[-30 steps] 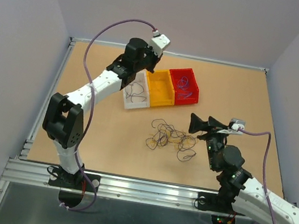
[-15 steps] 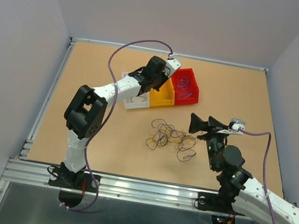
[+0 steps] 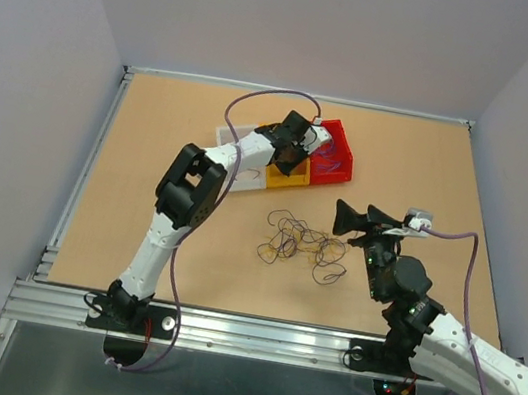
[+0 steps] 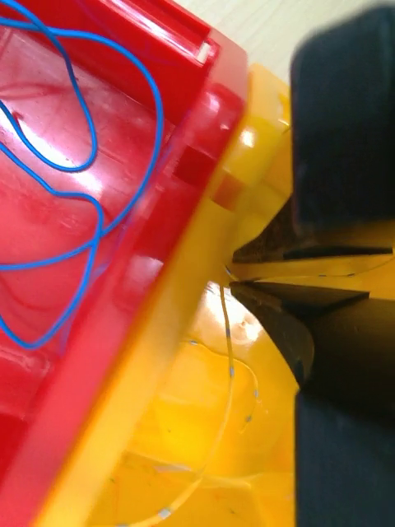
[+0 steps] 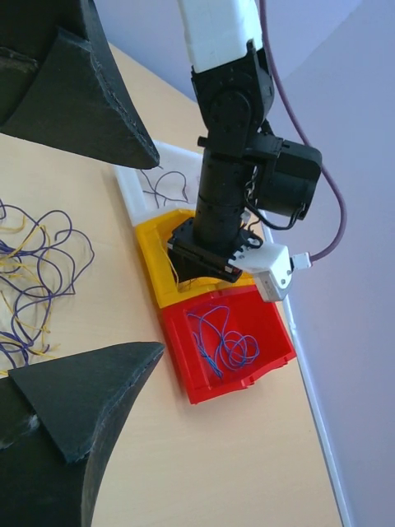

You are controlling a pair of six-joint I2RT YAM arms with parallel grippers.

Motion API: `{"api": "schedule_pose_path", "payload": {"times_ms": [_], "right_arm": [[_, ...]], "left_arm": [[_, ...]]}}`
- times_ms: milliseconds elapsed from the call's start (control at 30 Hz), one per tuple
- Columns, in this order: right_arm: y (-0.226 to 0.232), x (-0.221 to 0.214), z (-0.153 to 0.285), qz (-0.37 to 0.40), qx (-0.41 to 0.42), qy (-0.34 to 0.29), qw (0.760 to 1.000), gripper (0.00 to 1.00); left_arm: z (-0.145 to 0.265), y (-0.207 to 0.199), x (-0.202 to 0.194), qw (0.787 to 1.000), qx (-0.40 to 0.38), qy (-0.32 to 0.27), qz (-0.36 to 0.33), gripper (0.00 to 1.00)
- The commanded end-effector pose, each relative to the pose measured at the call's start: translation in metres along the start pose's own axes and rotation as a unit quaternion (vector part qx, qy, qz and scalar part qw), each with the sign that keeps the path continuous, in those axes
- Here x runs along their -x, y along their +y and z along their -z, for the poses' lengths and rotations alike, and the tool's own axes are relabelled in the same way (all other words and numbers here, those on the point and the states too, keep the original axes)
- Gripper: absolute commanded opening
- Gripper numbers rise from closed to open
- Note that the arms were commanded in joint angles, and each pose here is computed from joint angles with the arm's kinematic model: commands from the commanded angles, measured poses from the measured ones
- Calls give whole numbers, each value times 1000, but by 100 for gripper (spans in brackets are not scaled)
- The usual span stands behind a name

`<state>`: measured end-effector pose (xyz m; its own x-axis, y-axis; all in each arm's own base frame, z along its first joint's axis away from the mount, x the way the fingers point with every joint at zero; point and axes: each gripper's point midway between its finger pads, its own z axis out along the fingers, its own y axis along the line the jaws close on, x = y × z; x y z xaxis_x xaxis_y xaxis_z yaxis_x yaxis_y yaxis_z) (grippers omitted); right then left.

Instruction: Untangle the cables

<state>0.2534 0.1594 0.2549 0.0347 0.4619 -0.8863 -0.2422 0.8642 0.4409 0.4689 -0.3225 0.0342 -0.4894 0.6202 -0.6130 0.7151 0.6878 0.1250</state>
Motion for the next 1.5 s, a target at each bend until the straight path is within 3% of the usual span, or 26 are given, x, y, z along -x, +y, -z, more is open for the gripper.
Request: {"api": "schedule_pose_path", "payload": {"times_ms": [0, 300, 500, 567, 700, 900, 1200, 1467], "right_arm": [[-1, -8, -1, -4, 1, 1, 1000, 90], [2, -14, -4, 1, 3, 12, 1000, 90], [5, -21, -7, 9, 6, 24, 1000, 90], [6, -25, -9, 13, 3, 30, 999, 90], [5, -26, -9, 12, 1, 32, 999, 90], [5, -20, -7, 6, 4, 25, 1000, 90], [7, -17, -5, 3, 9, 23, 1000, 90], [7, -18, -6, 3, 11, 25, 1000, 90]], "left_arm": [[50, 14, 27, 999, -5, -41, 25, 31], [114, 17, 61, 992, -3, -123, 18, 51], [136, 18, 66, 990, -1, -141, 9, 53], [138, 8, 56, 991, -25, -134, -10, 57], [149, -14, 27, 988, -73, -114, -80, 76], [160, -39, 9, 980, -85, -106, -145, 85], [134, -44, 5, 982, -27, -85, -164, 81], [122, -31, 12, 985, 12, -89, -148, 72]]}}
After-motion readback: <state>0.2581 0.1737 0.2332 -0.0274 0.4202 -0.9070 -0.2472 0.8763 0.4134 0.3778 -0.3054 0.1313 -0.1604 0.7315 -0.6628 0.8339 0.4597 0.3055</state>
